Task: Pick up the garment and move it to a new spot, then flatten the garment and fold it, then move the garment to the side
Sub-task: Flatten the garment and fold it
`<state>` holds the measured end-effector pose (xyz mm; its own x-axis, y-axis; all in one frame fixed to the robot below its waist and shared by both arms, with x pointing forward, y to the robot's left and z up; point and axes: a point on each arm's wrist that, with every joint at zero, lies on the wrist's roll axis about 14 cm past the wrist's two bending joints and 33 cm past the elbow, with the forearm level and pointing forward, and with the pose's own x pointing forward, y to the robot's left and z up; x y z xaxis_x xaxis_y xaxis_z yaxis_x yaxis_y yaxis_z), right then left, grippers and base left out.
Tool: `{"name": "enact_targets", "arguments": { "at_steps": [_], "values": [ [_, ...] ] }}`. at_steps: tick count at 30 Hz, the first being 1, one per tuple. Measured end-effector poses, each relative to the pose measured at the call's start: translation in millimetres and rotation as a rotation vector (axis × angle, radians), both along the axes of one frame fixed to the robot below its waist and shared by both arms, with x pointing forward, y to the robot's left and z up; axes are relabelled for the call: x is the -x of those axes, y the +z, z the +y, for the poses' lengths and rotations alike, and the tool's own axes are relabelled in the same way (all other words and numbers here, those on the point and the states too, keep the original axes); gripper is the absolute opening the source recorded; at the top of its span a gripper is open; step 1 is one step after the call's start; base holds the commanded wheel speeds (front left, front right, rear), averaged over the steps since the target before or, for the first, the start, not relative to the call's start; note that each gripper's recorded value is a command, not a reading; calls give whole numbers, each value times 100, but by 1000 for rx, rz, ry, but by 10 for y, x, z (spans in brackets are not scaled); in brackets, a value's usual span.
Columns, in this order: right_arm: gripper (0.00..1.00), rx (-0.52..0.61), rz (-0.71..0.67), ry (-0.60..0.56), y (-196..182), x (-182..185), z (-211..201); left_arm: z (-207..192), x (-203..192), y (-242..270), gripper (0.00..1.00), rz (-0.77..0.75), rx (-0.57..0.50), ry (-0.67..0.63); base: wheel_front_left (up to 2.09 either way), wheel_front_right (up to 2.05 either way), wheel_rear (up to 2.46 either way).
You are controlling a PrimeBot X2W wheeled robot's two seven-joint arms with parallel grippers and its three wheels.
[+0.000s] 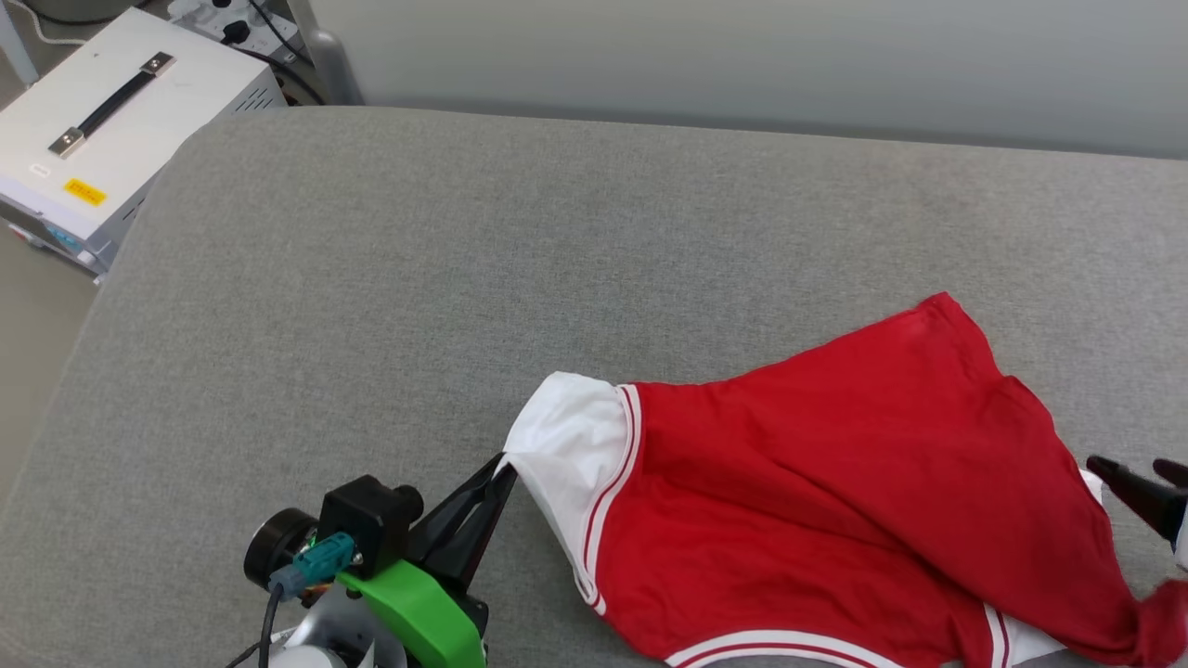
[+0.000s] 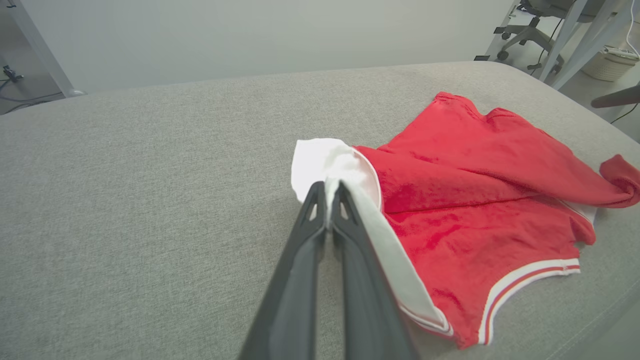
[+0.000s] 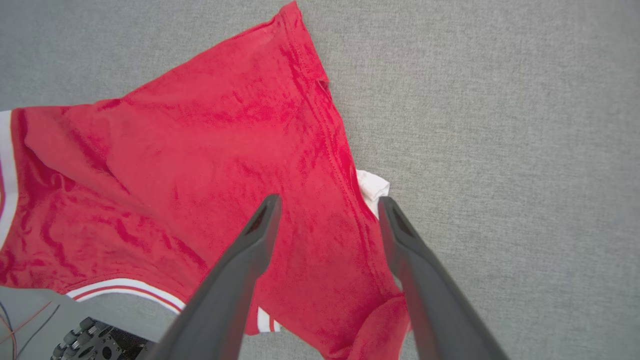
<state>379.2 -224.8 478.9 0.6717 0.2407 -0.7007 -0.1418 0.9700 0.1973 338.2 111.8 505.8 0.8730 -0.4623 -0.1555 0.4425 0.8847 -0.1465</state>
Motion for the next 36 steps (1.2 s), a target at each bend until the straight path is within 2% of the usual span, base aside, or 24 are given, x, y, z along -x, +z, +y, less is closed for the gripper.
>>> {"name": "enact_targets", "arguments": {
  "at_steps": [8, 18, 27, 34, 35, 36],
  "values": [
    [100, 62, -40, 131, 164, -648, 312, -20, -144, 79, 0, -28, 24, 7, 0, 0, 0],
    [100, 132, 89, 182, -290, -1254, 560, 90, -231, -22, 0, -5, 21, 54, 0, 0, 0],
    [100, 167, 228, 234, -836, -1395, 721, 147, -224, -210, 0, 54, 42, 107, 0, 0, 0],
    [100, 210, 279, 280, -1035, -1393, 760, 219, -256, -297, 0, 76, 40, 128, 0, 0, 0],
    [73, 215, 283, 283, -1047, -1386, 758, 226, -257, -306, 0, 77, 40, 131, 0, 0, 0],
    [28, 219, 284, 287, -1051, -1380, 756, 227, -258, -308, 0, 76, 40, 132, 0, 0, 0]
  ]
}}
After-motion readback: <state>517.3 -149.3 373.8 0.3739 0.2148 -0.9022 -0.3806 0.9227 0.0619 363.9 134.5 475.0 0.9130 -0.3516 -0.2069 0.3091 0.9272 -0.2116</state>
